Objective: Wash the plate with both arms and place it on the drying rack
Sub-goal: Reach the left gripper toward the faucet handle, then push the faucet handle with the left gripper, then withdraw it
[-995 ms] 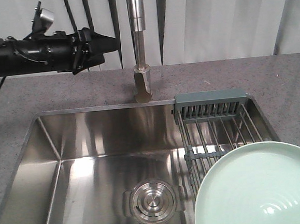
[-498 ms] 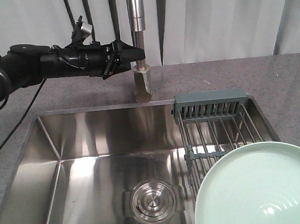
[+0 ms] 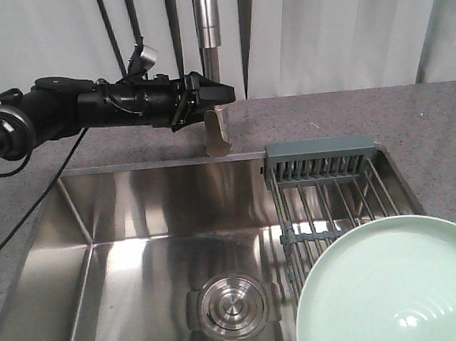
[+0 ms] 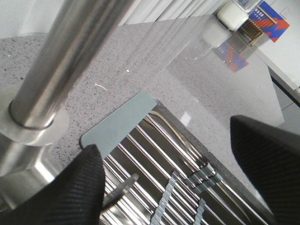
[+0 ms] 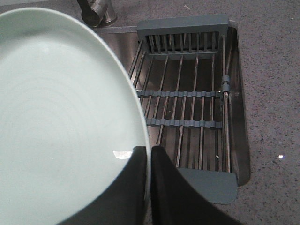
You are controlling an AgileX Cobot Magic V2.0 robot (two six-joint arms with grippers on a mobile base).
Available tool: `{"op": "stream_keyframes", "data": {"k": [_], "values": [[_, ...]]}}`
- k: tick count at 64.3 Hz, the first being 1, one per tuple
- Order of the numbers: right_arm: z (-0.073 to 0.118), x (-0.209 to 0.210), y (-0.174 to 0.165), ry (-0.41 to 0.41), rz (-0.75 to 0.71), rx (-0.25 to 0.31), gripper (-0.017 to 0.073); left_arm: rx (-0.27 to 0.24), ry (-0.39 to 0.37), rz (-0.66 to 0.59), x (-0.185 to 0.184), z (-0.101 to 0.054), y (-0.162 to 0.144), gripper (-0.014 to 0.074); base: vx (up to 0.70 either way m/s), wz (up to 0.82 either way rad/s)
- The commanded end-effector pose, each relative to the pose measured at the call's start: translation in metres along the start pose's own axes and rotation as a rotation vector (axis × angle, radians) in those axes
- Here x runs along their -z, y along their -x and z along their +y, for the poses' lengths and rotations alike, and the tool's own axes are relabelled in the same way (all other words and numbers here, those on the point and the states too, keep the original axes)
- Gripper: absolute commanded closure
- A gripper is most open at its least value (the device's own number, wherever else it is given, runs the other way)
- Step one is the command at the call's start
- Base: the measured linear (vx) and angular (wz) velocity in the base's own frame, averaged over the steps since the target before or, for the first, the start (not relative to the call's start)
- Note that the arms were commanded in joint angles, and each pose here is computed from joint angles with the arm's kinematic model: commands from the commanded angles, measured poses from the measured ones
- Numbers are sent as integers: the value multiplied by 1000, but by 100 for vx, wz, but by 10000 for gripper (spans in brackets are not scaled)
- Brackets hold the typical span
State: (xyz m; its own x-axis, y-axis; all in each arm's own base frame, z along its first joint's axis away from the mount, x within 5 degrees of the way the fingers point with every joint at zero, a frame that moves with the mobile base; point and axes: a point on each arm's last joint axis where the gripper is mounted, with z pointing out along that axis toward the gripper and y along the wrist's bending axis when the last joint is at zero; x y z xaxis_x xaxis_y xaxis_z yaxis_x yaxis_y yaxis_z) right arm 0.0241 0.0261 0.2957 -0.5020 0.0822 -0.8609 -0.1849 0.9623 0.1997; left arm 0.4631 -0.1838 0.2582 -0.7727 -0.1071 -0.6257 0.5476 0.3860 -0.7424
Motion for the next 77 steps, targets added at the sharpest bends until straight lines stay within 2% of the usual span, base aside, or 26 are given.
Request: {"op": "stream_keyframes", "data": {"k": [1, 10, 21, 32, 44, 54, 58, 63, 69, 74, 77], "values": [[1, 3, 12, 1, -79, -5, 561, -38, -158, -2, 11, -48, 14, 51, 0, 0], [1, 3, 12, 1, -79, -5, 561, -54, -173, 50, 12, -50, 9, 67, 0, 0], [1, 3, 12, 1, -79, -5, 561, -39, -168, 121, 12, -49, 3, 99, 0, 0], [1, 3, 12, 1, -79, -5, 561, -50, -176, 171, 13, -49, -2, 129, 0, 0], [1, 3, 12, 1, -79, -5, 561, -60, -153, 142, 16, -51, 3, 185, 0, 0], [1, 3, 12, 1, -79, -5, 561, -74, -112, 92, 32, -49, 14, 302, 0, 0], [1, 3, 12, 1, -79, -5, 561, -83, -89, 85, 43, -47, 19, 376, 0, 0], [1, 3, 12, 1, -79, -5, 561, -68, -42, 107, 57, -43, 21, 476, 0, 0], [1, 3, 12, 1, -79, -5, 561, -56, 48, 177, 78, -37, 21, 601, 0, 0], [1, 3, 12, 1, -79, -5, 561, -53, 144, 239, 96, -34, 20, 602, 0, 0], [1, 3, 12, 1, -79, -5, 561, -44, 228, 258, 109, -34, 21, 601, 0, 0]]}}
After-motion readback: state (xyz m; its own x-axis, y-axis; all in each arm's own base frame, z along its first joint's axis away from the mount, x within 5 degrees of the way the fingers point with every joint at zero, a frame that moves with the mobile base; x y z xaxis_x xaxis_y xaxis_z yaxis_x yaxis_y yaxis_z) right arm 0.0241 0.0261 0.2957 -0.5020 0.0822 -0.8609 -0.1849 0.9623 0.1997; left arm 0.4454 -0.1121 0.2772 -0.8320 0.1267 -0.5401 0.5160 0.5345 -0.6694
